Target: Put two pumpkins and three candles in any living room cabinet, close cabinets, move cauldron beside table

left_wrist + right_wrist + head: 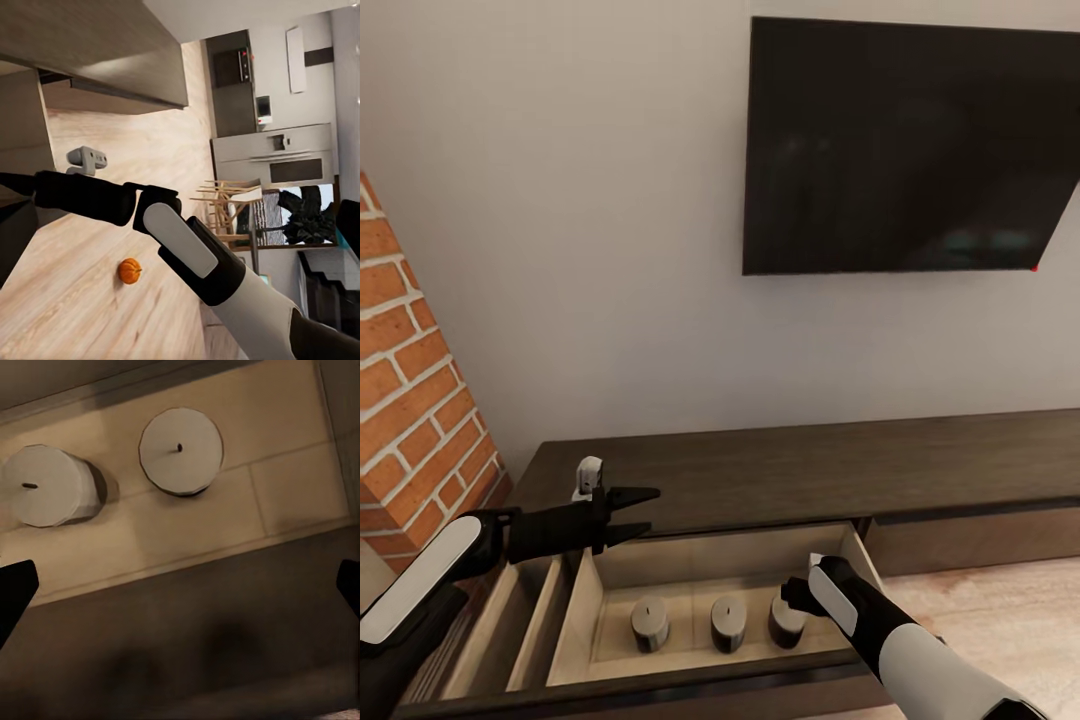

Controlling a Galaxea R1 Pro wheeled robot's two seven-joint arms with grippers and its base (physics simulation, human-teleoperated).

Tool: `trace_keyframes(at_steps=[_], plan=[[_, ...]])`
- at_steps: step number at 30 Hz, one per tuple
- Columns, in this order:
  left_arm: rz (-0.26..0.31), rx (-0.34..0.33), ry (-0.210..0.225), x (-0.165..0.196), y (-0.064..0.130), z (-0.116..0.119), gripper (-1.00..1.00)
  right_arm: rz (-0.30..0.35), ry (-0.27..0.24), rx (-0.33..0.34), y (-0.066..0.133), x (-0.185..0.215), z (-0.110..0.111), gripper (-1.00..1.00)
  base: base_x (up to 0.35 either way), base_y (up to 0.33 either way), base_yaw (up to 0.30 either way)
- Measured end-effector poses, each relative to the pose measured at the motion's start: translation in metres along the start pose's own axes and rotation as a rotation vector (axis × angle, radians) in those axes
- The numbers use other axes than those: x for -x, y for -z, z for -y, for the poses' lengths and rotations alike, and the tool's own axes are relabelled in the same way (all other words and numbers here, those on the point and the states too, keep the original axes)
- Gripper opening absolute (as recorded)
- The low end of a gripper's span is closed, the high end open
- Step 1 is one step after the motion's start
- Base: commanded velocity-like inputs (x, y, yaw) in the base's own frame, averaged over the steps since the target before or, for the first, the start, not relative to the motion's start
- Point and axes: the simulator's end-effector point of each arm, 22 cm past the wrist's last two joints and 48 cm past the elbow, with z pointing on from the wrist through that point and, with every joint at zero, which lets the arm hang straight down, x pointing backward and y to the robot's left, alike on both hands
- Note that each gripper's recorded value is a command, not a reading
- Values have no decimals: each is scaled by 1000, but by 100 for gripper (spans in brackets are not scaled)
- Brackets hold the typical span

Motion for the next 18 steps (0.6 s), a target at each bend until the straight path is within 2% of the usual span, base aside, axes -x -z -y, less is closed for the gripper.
trace_keyframes(at_steps=[6,13,18], plan=[[0,0,0,4,2,12,100,2,-1,1,11,6,-1,100,-8,0,0],[-1,0,1,10,3,25,100,3,-1,3,23,13,-3,100,-240,53,0],[-1,-1,1,13,5,35,100,4,-1,3,33,18,-3,100,-103,25,0]])
